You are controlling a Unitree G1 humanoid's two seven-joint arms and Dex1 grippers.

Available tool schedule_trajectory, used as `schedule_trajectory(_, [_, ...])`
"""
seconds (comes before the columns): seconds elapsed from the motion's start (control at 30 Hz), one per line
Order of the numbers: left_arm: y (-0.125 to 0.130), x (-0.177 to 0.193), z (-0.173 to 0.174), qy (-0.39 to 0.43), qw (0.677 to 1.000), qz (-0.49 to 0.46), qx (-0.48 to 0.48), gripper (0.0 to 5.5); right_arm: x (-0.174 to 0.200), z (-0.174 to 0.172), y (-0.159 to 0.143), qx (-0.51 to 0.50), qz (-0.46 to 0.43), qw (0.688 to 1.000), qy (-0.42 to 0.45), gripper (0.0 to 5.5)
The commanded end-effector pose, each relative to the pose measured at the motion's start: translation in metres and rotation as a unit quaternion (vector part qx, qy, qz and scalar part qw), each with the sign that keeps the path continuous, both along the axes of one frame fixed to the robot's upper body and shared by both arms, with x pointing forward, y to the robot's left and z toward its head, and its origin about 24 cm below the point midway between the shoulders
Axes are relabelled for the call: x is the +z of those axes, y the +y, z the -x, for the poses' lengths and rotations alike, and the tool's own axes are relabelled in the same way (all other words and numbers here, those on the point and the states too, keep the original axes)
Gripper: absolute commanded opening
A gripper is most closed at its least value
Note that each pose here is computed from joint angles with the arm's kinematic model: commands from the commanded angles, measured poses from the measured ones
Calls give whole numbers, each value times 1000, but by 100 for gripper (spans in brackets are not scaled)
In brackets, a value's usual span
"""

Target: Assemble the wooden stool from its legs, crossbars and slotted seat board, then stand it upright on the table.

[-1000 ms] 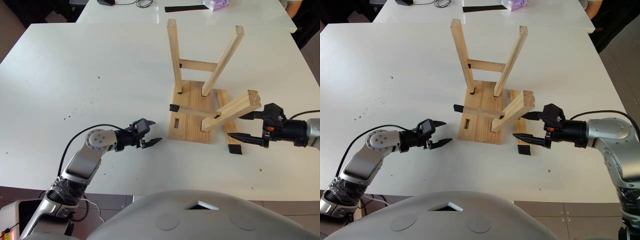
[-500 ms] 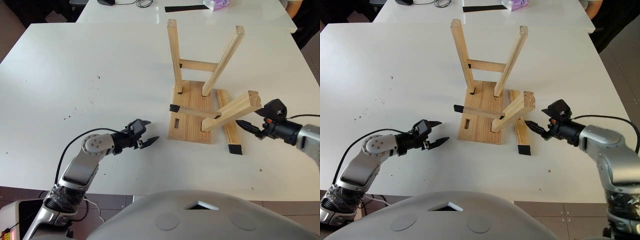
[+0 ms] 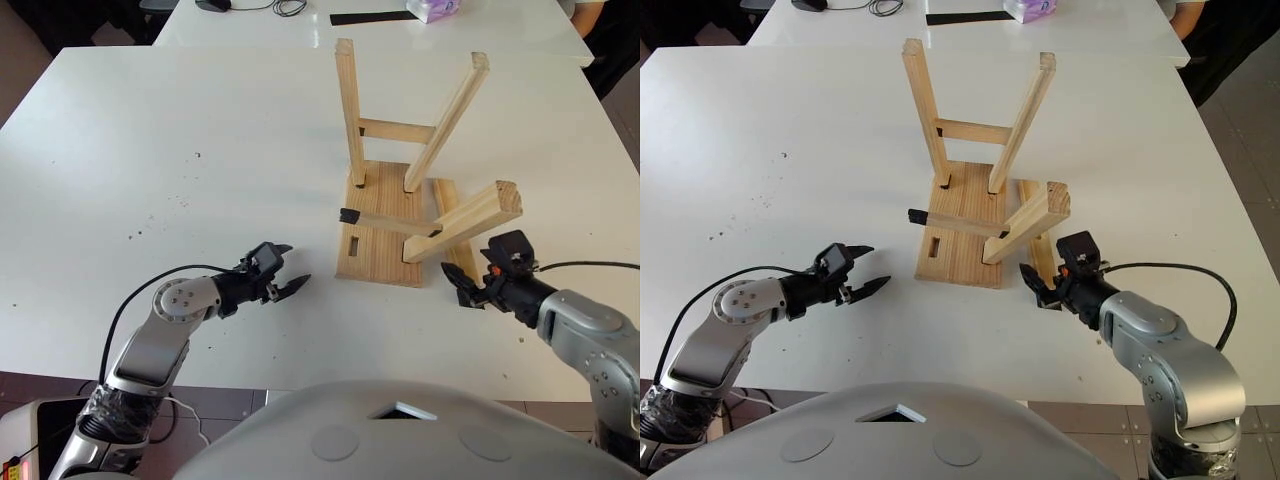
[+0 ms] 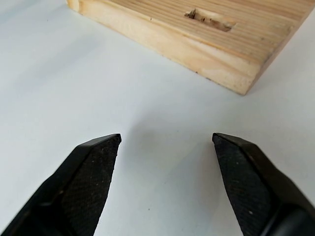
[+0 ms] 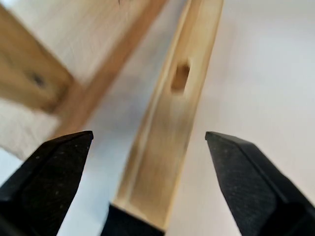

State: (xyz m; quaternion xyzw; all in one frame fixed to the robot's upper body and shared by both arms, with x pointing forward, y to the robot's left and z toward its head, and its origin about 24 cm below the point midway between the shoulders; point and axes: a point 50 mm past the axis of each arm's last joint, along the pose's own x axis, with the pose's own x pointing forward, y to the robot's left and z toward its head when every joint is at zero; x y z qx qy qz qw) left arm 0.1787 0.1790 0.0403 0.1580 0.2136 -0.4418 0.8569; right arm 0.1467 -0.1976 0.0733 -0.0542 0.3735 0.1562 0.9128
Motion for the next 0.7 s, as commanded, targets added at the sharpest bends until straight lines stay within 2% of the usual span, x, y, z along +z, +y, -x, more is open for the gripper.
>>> schedule_trajectory(0.03, [2, 3, -4, -3, 1000, -6, -2, 346, -16, 10, -4, 9, 28, 999, 21, 421])
schedule_trajectory(0.13, [5, 4, -5, -6, 1000, -8, 5, 346, -19, 10, -9, 17, 41, 999, 13, 421])
schedule_trajectory(0.6, [7, 4, -11, -18, 1000, -9, 19, 346, -35, -1, -25, -18, 52, 998, -12, 215])
schedule_trajectory(0.7, [10, 7, -14, -21, 1000, -9, 21, 346, -40, -3, -33, -34, 60, 998, -14, 213])
